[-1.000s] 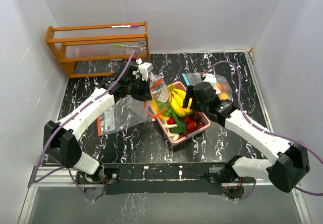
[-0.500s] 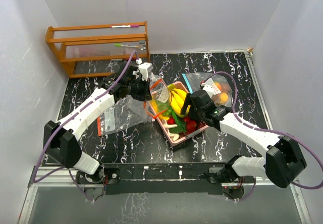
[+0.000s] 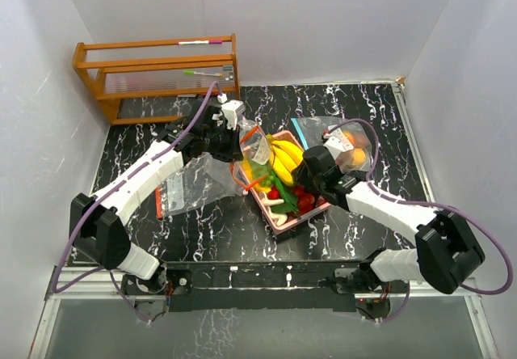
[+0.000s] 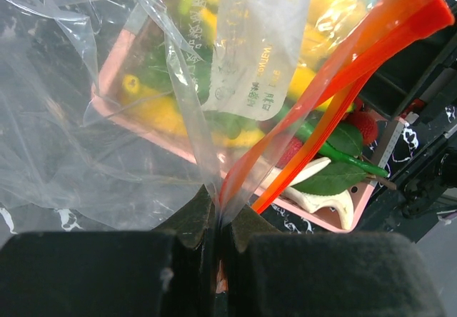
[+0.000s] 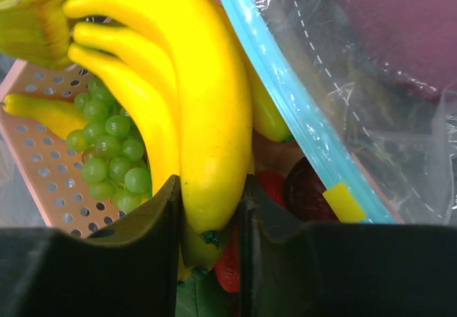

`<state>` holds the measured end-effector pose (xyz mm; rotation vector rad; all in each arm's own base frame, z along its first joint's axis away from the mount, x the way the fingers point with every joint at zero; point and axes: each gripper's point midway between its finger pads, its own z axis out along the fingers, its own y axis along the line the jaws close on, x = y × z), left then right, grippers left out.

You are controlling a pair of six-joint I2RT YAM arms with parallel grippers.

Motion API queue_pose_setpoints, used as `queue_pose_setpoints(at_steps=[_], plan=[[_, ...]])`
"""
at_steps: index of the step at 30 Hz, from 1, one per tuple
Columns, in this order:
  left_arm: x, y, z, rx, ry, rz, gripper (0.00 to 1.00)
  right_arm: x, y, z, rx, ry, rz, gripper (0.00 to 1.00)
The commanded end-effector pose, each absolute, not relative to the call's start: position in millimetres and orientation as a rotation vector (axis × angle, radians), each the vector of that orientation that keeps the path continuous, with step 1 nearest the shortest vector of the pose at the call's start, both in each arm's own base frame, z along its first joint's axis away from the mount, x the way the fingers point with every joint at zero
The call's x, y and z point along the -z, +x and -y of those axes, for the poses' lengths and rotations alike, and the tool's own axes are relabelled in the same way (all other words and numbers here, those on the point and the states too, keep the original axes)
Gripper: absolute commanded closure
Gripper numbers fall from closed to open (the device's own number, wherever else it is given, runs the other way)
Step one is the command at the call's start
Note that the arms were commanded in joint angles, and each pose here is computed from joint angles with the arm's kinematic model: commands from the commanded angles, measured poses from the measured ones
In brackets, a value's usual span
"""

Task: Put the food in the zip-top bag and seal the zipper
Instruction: Pick up the fake fruit from the bin.

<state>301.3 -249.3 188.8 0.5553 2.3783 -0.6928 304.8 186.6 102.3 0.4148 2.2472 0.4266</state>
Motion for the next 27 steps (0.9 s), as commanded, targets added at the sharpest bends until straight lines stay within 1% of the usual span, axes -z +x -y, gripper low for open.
queue_pose_setpoints(at_steps=[1,5,13,22,27], plan=[[-205,296,244,0.678,0.564,-2.338,1.0,-155,321,-172,-0.411,0.415,-2.05,0.88],[-207,302,239,0.627,0.544,-2.339,1.0,-199,319,-146,-0.302,0.375,-1.959,0.92],[-200,313,237,0.573,0.524,-2.359,1.0,-263,301,-112,-0.15,0.237,-1.891,0.92],[-197,333,243,0.538,0.51,-2.364,1.0,-309,283,-165,-0.453,-0.092,-1.82,0.92],[-194,344,248,0.526,0.507,-2.365,1.0,-331,261,-172,-0.57,-0.178,-1.725,0.92]])
